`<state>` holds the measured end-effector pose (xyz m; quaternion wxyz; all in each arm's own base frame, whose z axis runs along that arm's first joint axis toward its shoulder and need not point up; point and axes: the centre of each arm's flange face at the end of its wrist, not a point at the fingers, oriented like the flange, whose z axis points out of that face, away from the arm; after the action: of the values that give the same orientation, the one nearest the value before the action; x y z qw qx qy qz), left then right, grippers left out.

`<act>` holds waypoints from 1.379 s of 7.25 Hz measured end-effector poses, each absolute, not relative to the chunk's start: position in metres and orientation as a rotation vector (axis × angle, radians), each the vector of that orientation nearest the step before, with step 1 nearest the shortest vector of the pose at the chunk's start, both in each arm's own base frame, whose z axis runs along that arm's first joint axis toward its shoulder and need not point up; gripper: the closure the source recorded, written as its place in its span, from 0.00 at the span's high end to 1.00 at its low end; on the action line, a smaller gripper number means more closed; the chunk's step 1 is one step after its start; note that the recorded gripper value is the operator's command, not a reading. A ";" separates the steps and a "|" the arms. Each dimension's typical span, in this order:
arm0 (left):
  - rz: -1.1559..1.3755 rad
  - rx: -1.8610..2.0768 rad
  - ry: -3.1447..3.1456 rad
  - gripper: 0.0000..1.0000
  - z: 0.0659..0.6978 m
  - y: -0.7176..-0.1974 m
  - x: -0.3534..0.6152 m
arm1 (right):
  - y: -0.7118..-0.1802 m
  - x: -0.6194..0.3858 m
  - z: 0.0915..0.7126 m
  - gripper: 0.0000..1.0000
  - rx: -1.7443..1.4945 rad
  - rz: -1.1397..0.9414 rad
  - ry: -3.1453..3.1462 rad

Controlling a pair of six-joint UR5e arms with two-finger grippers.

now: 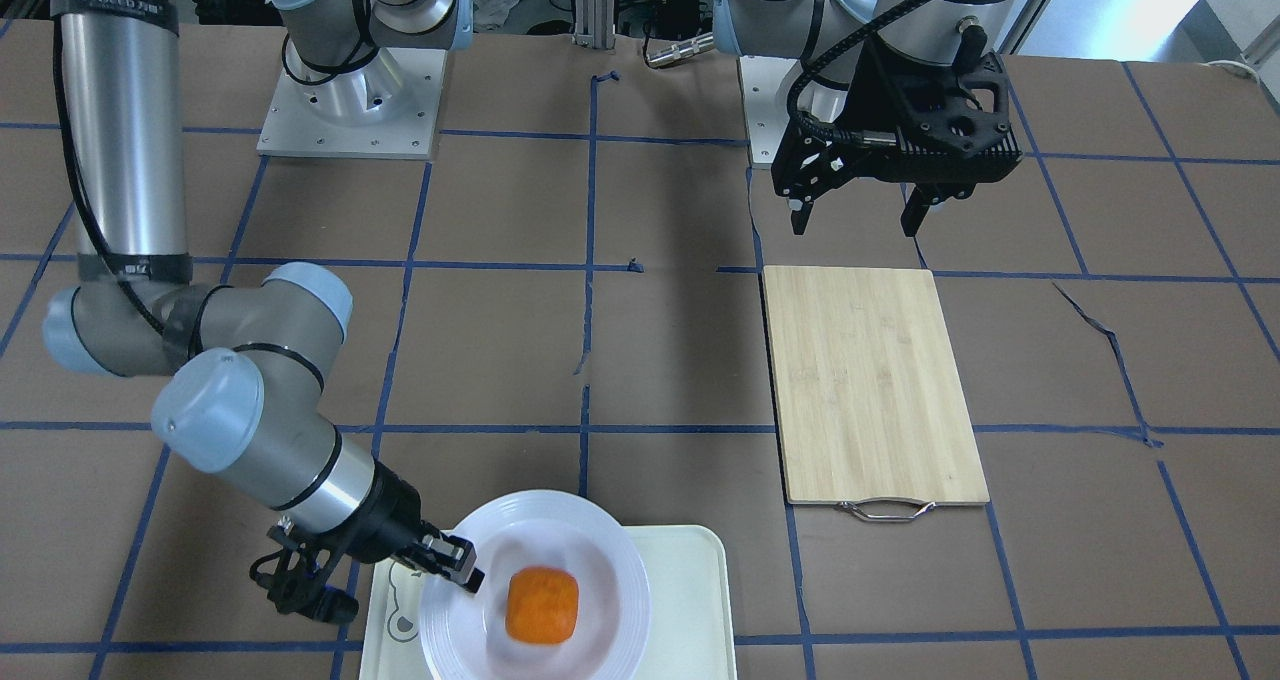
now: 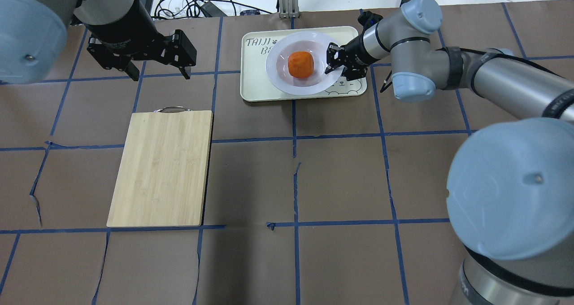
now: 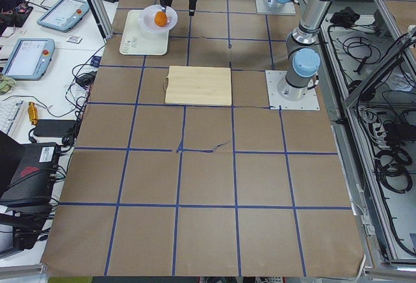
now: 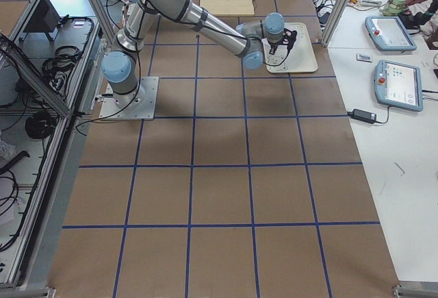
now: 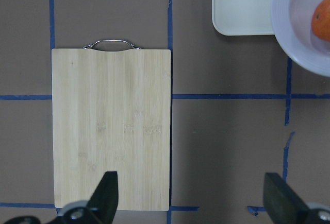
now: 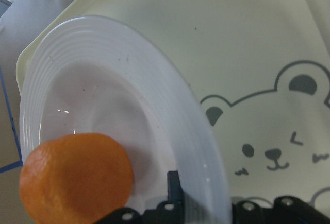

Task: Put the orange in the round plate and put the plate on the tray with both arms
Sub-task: 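Lift the plate with the right gripper and carry it onto the bear tray, then open the right gripper and release the plate on the tray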

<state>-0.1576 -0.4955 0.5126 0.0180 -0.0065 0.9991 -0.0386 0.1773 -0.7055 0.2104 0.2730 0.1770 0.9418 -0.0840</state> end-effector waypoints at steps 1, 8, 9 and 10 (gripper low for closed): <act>-0.120 -0.021 3.103 1.00 0.513 -0.495 -0.158 | -0.725 0.177 0.196 0.03 0.485 -0.225 2.539; -0.119 -0.029 3.105 1.00 0.512 -0.496 -0.157 | -0.742 0.145 0.224 1.00 0.635 -0.156 2.637; -0.120 -0.029 3.106 1.00 0.512 -0.496 -0.157 | -0.745 0.134 0.254 1.00 0.579 -0.152 2.738; -0.119 -0.029 3.105 1.00 0.512 -0.496 -0.156 | -0.745 0.127 0.290 1.00 0.510 -0.142 2.839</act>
<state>-0.1564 -0.4964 0.5122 0.0169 -0.0095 0.9991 -0.0384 0.1268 -0.7448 0.2895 0.1265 0.1752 0.9752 -0.0489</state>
